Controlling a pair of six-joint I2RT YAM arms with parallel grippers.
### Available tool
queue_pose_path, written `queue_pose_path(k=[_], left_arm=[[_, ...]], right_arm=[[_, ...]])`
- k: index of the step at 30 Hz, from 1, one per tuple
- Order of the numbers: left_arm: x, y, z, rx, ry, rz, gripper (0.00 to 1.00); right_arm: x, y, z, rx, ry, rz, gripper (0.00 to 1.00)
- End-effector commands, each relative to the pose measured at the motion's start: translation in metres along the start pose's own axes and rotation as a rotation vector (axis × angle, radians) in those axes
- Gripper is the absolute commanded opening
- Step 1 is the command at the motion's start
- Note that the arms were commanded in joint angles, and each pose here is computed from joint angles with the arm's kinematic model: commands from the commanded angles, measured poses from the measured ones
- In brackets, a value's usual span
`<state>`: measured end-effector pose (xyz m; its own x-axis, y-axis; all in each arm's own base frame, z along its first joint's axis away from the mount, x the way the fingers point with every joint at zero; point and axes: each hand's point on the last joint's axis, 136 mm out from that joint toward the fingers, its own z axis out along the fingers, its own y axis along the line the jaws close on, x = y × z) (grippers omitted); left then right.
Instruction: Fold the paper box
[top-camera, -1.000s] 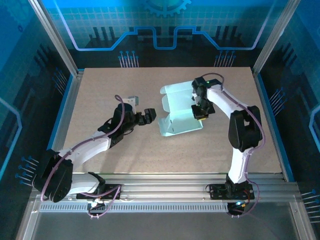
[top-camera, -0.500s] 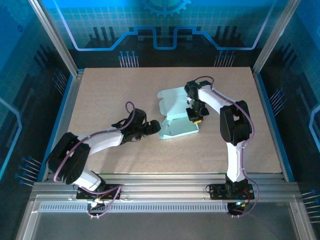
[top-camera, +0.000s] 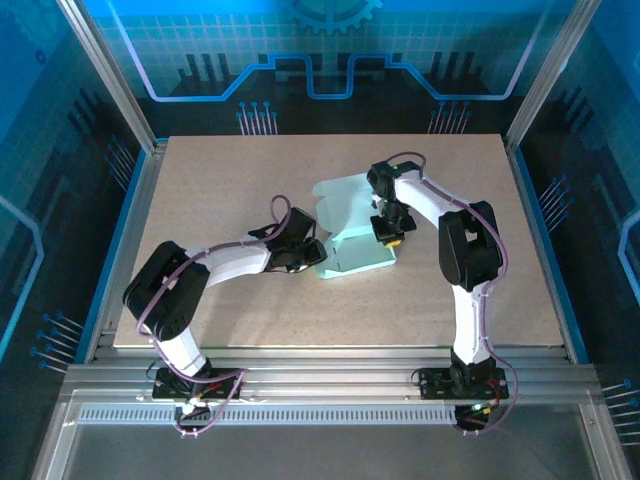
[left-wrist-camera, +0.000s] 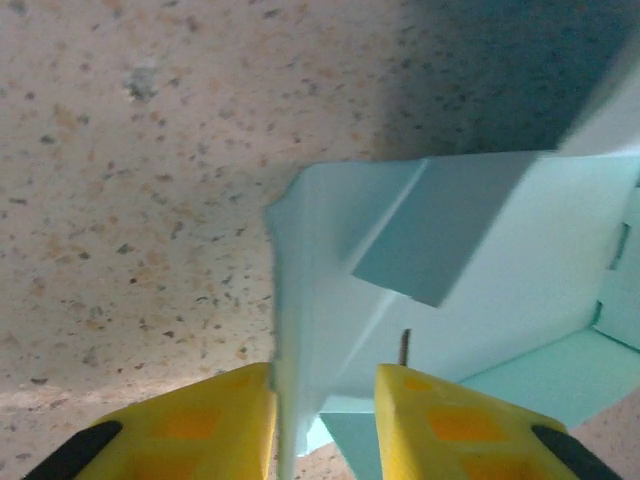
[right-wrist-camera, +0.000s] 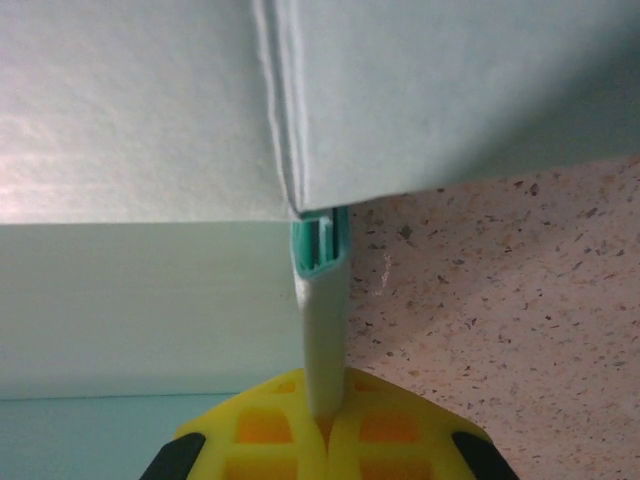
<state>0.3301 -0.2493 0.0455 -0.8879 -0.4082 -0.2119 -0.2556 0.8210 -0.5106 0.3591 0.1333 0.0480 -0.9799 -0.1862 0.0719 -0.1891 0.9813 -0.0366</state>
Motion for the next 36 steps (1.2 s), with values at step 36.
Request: queue_pose_path(k=[36], left_arm=[[-0.009,-0.040,-0.036,0.255,0.014,-0.163,0.00]], right_arm=[[0.024,-0.009,0.063,0.584,0.123,-0.121,0.00]])
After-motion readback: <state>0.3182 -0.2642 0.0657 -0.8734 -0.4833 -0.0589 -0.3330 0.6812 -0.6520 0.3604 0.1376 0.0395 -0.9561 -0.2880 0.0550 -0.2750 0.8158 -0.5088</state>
